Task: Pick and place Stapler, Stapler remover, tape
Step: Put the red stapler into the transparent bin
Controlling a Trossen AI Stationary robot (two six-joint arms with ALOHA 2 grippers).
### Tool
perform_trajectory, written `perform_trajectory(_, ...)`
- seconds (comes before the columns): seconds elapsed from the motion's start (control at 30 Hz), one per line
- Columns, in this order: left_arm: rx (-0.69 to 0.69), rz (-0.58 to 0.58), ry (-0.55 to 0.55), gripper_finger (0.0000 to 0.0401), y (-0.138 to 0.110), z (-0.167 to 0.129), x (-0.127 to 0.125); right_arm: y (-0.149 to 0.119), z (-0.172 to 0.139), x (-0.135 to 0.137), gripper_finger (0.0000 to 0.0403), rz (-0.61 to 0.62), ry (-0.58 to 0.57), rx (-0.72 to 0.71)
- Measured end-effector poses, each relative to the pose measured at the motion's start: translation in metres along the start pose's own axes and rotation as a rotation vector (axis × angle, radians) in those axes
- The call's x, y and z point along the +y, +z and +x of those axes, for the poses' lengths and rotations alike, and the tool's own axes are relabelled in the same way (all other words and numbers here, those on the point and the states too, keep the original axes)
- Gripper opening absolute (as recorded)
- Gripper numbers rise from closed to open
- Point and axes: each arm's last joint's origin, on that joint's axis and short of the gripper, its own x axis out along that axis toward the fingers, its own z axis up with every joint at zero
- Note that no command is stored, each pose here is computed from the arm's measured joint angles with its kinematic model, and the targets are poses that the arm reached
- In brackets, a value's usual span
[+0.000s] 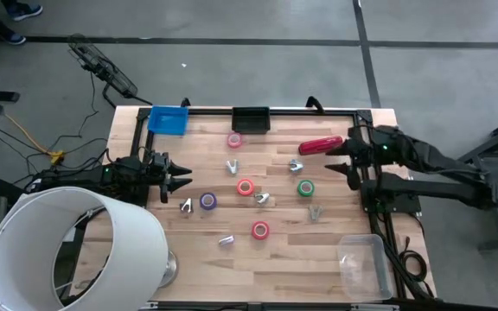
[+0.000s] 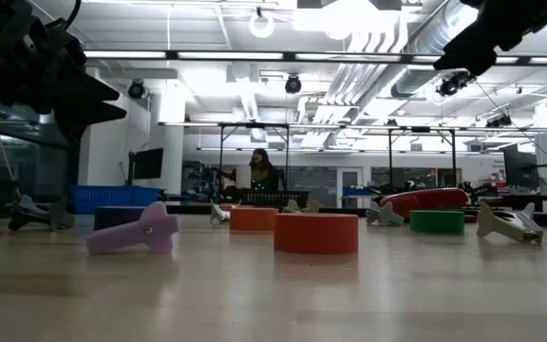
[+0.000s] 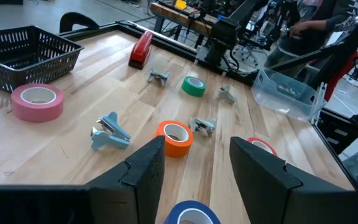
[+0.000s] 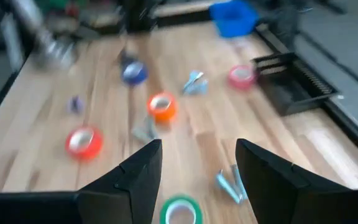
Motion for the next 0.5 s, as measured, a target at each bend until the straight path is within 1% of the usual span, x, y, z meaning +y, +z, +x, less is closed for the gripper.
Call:
perform_trajectory(0.07, 0.000, 0.000, 0.000, 0.0177, 0.000, 0.000, 0.000, 0.002, 0.003, -0.003, 0.0197, -0.068, 0.011, 0.067)
perform_trajectory(0.13, 0.000, 0.000, 0.000, 0.0177, 0.000, 0.000, 0.000, 0.003, 0.008, -0.007, 0.0197, -0.137, -0.004, 0.140)
perform_trajectory(0.2, 0.000, 0.000, 0.000, 0.0177, 0.000, 0.000, 0.000, 0.005, 0.014, -0.011, 0.0197, -0.183, -0.058, 0.213)
perform_trajectory(0.3, 0.000, 0.000, 0.000, 0.0177, 0.000, 0.000, 0.000, 0.009, 0.022, -0.018, 0.0203, -0.238, -0.180, 0.311)
perform_trajectory(0.4, 0.001, 0.000, 0.000, 0.0177, 0.000, 0.000, 0.000, 0.017, 0.027, -0.025, 0.0226, -0.286, -0.291, 0.377)
perform_trajectory(0.5, 0.001, 0.000, 0.000, 0.0177, 0.000, 0.000, 0.000, 0.021, 0.036, -0.031, 0.0263, -0.326, -0.329, 0.445)
